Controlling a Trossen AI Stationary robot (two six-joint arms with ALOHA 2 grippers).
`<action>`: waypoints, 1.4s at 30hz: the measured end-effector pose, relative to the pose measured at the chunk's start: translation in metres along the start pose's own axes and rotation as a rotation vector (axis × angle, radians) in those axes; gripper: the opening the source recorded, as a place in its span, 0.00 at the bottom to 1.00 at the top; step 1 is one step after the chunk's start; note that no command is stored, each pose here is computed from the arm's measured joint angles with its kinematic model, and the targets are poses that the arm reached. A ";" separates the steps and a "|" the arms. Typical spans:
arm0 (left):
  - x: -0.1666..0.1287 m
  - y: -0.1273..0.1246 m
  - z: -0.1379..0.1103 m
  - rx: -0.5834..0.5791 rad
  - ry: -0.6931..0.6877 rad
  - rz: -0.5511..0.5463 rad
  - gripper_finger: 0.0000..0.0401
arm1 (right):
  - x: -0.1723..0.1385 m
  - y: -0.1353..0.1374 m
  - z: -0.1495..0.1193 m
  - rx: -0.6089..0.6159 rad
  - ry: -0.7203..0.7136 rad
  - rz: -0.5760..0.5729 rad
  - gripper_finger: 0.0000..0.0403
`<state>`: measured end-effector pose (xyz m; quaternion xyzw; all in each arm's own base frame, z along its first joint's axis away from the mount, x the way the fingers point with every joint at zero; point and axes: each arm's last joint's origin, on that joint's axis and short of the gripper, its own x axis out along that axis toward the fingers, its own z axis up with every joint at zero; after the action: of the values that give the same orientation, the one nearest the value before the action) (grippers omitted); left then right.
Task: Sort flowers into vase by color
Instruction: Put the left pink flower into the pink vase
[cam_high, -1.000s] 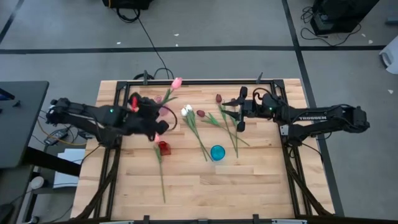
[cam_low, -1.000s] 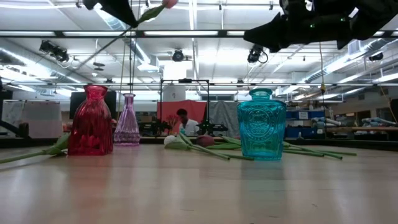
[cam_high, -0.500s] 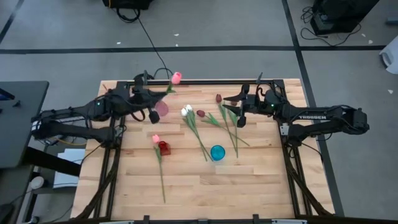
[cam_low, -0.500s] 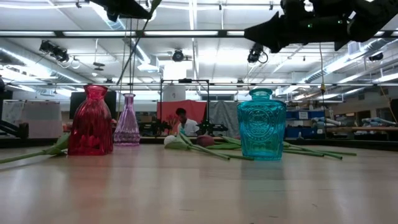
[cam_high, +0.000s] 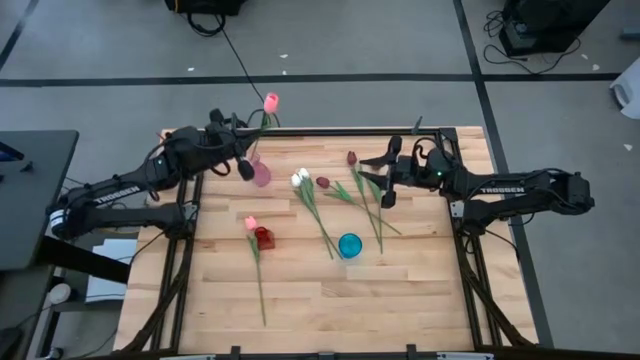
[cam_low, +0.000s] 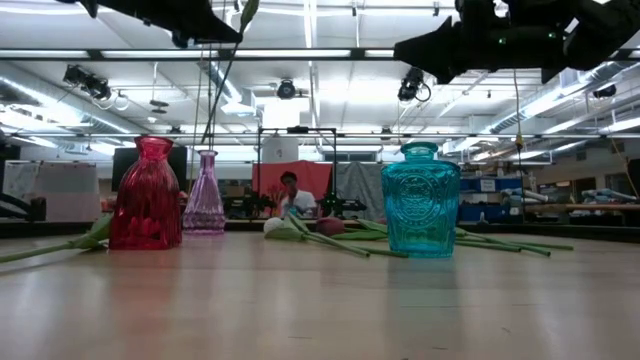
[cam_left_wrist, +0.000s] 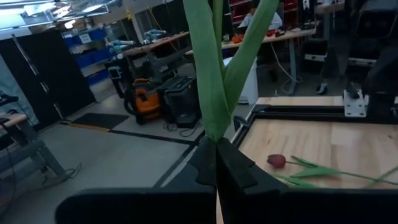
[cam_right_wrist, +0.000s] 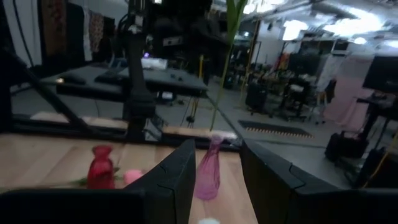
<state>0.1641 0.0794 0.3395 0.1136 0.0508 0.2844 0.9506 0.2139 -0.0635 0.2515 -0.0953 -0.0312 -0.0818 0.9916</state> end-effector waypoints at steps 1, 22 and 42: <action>0.001 0.002 -0.001 0.000 0.004 0.003 0.00 | 0.000 0.000 0.000 -0.004 0.001 0.000 0.35; 0.004 0.004 -0.052 -0.115 0.111 -0.050 0.00 | 0.000 0.001 -0.004 0.018 0.041 0.008 0.35; -0.014 -0.016 -0.126 -0.214 -0.136 -0.067 0.00 | 0.000 0.001 -0.002 0.021 0.019 0.005 0.35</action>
<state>0.1406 0.0825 0.2141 0.0287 -0.0404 0.2478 0.9675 0.2140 -0.0633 0.2493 -0.0842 -0.0224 -0.0799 0.9930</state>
